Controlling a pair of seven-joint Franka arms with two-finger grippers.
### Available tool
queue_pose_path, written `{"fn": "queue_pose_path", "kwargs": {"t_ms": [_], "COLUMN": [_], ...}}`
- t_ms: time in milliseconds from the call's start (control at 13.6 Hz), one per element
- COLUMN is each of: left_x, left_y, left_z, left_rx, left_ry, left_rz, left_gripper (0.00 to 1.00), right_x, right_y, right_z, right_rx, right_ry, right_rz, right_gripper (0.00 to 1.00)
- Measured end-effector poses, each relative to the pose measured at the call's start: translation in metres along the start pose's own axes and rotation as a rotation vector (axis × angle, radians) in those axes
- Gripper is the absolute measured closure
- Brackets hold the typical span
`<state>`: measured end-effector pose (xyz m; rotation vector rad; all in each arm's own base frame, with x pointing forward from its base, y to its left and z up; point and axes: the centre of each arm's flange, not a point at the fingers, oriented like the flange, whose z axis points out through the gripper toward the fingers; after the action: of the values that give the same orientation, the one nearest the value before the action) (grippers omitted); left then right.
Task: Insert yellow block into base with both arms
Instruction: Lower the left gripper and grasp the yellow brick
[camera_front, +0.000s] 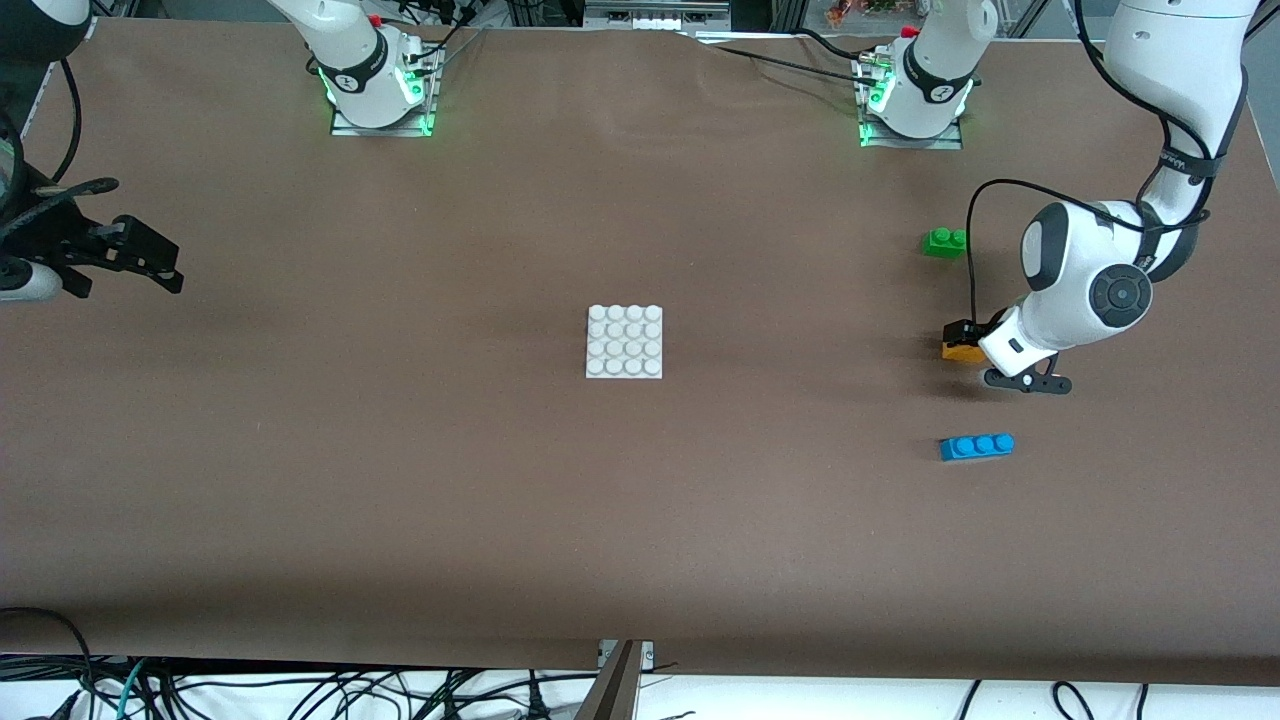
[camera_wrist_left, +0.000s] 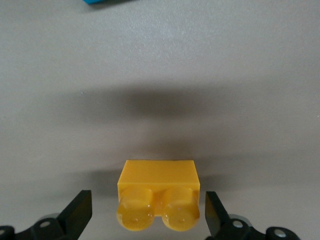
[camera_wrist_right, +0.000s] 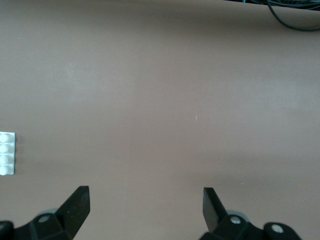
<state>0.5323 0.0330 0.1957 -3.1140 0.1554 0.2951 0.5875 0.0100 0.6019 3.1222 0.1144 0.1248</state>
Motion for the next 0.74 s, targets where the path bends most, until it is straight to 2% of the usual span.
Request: {"fn": "queue_pose_path", "kwargs": {"t_ms": [147,221,368,442,515,736], "left_x": [-0.0013,-0.0018,-0.0021,-0.0021,-0.002,-0.0019], "left_y": [0.0001,0.0001,0.0002,0.0002,0.0001,0.0001], "left_z": [0.0017,0.0022,0.0026,0.0026,0.0016,0.0009], "left_rx": [-0.001,-0.001,-0.001,-0.001,-0.001,0.0], "left_ry": [-0.004,-0.005,-0.006,-0.006,-0.005,-0.002], "left_rz": [0.0,0.0,0.0,0.0,-0.001,-0.001], "left_gripper": [0.12,0.13,0.25,0.26,0.32,0.32], "right_x": [-0.0006,-0.0012,-0.0018,-0.0021,-0.0025,-0.004], "right_y": [-0.0007,-0.0013,-0.0016,-0.0016,-0.0017,-0.0018], "right_z": [0.0005,0.001,0.0015,0.0018,0.0023,0.0047], "right_rx": [0.01,0.016,0.02,0.02,0.02,0.02], "right_ry": [-0.005,-0.011,-0.017,-0.02,-0.024,-0.04], "right_rz": [0.008,0.023,0.048,0.05,0.05,0.051], "right_gripper": [0.0,0.0,0.0,0.0,0.0,0.0]}}
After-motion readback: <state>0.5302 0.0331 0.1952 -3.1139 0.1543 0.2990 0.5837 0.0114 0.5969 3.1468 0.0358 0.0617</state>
